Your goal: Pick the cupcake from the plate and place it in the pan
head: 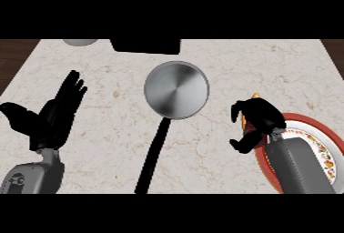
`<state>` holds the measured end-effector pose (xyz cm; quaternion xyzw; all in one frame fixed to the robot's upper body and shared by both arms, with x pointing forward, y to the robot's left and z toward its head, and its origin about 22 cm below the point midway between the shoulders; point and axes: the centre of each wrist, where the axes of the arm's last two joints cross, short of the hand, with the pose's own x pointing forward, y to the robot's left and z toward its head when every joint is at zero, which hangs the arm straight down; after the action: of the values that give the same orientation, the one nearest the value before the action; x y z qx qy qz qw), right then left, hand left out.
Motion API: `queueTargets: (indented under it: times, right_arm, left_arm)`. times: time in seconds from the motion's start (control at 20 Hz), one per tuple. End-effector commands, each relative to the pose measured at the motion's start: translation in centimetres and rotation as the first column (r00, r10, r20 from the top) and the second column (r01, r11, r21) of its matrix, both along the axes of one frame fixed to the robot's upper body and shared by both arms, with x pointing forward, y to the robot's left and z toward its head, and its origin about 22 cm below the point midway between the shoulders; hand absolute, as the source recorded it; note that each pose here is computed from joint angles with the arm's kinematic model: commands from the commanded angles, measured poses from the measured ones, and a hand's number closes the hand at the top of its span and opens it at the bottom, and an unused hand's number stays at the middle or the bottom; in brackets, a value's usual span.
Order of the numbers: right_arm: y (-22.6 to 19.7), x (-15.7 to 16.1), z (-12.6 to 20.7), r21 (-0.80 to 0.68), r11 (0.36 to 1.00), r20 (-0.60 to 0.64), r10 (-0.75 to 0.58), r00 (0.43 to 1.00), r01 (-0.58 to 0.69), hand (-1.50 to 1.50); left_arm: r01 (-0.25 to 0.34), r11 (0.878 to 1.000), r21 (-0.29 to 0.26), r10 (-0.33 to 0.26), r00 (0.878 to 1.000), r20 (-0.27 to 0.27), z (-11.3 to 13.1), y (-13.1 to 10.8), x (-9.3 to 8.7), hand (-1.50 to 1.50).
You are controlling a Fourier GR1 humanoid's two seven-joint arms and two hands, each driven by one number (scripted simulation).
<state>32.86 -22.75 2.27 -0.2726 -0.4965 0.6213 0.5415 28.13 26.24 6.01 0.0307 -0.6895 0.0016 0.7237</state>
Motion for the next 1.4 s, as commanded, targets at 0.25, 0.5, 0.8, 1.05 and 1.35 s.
queueTargets:
  times: [0.25,0.5,0.8,1.05,1.35]
  right_arm:
    - [11.5,2.6,9.7,-0.005,0.948,0.422,-0.286,0.86,0.318,1.5]
    - [16.4,2.5,14.9,0.003,0.884,0.607,-0.372,0.702,0.467,1.5]
    - [20.6,2.6,18.8,0.094,0.767,0.65,-0.53,0.544,0.635,1.5]
    - [22.6,3.2,20.1,0.178,0.665,0.632,-0.642,0.434,0.726,1.5]
    - [23.9,3.8,20.0,0.253,0.636,0.596,-0.696,0.401,0.729,1.5]
  left_arm:
    - [0.065,0.998,0.002,-0.065,0.998,-0.008,0.0,-1.4,0.6,0.0]
    - [0.106,0.994,-0.005,-0.106,0.994,0.0,0.6,-2.5,1.3,0.0]
    - [0.161,0.987,-0.004,-0.161,0.987,0.017,0.8,-4.3,1.8,0.0]
    - [0.144,0.989,0.017,-0.145,0.989,0.04,1.3,-4.0,2.2,0.0]
    - [0.098,0.995,-0.004,-0.098,0.995,-0.006,0.0,-2.5,1.7,0.0]
